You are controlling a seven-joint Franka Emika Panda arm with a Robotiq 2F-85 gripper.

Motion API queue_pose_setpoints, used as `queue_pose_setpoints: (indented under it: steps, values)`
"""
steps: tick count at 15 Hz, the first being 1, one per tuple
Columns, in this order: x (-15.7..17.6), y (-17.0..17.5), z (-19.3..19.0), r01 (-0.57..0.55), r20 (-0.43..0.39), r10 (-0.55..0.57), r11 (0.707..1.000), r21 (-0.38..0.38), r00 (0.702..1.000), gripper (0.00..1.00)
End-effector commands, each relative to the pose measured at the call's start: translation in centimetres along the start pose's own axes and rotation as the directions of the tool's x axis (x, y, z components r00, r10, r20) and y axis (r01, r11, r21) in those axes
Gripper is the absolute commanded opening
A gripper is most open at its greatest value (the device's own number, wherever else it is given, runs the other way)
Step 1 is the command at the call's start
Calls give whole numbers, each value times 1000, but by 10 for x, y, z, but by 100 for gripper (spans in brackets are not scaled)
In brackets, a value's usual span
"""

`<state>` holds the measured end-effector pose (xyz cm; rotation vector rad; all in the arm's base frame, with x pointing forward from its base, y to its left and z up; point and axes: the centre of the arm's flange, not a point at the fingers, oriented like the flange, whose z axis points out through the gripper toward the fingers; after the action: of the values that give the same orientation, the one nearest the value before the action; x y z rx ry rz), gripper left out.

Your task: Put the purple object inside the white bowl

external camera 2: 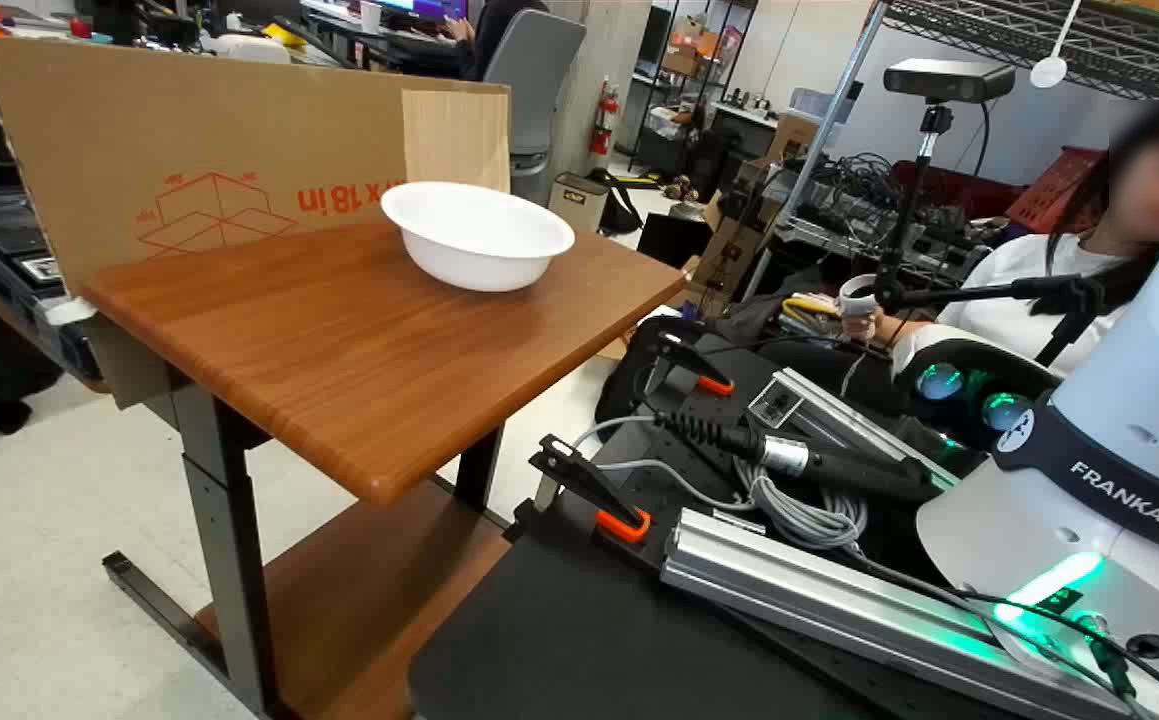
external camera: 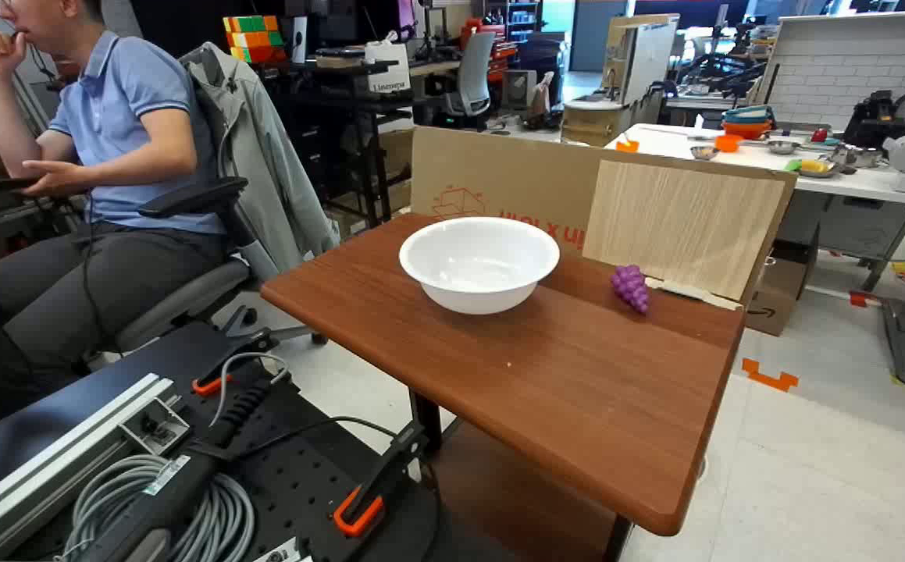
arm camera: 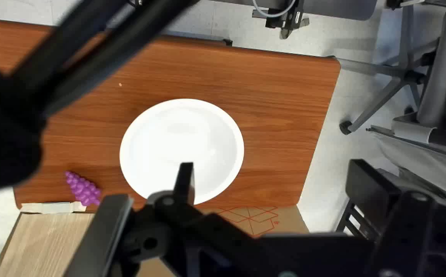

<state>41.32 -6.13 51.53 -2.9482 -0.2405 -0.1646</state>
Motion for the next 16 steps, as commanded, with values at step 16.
queue_pose_setpoints:
  steps: [16]
  values:
    - [41,29,-3,32,-75,-37,997,-71,996,100]
